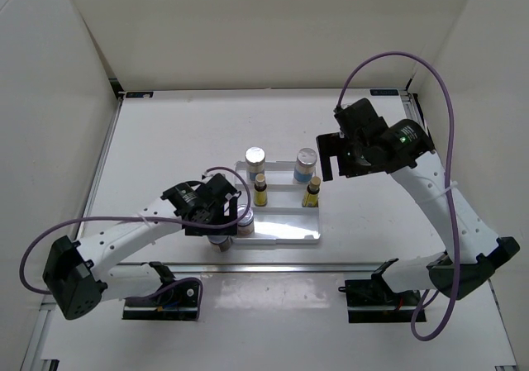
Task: Organize the condiment bottles
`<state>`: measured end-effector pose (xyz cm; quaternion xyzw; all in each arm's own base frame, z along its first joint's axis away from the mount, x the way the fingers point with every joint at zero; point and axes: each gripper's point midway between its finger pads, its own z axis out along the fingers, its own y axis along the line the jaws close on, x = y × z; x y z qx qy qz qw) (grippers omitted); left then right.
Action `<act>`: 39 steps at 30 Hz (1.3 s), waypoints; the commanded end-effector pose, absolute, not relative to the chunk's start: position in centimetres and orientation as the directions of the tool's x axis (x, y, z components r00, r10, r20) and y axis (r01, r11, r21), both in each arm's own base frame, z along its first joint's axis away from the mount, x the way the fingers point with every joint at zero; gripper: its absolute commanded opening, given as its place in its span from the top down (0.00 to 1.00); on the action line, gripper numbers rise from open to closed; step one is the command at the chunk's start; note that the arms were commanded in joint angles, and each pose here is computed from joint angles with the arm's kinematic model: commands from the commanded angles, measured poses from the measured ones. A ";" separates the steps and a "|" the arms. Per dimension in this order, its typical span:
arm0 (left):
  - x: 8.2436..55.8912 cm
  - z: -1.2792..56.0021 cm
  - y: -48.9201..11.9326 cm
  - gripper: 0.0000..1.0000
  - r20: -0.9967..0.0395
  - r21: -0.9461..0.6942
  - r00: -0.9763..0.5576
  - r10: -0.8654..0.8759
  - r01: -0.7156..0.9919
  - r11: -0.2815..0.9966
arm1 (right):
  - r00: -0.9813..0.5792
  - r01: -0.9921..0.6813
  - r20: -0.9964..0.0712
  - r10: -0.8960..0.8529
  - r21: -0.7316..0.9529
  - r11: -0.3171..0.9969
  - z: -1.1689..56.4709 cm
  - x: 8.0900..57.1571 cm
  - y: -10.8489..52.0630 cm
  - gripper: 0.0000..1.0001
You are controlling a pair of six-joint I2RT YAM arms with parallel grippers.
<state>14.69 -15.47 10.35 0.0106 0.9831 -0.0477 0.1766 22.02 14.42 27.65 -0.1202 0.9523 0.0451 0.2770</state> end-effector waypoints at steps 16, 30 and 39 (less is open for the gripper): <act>15.8 11.1 -16.2 0.59 -0.383 -0.118 -0.924 0.002 0.051 0.992 | -0.809 -0.252 -0.554 -0.197 0.024 0.967 28.7 21.5 14.0 0.00; 20.0 30.0 -23.2 0.89 -0.656 -0.196 -0.743 0.130 0.335 0.922 | -0.803 -0.194 -0.573 -0.166 -0.012 0.981 28.3 21.4 12.6 0.00; 20.4 33.5 -34.4 0.89 -0.717 -0.228 -0.645 0.264 0.575 0.786 | -0.790 -0.118 -0.602 -0.116 -0.036 0.992 28.8 21.5 11.1 0.00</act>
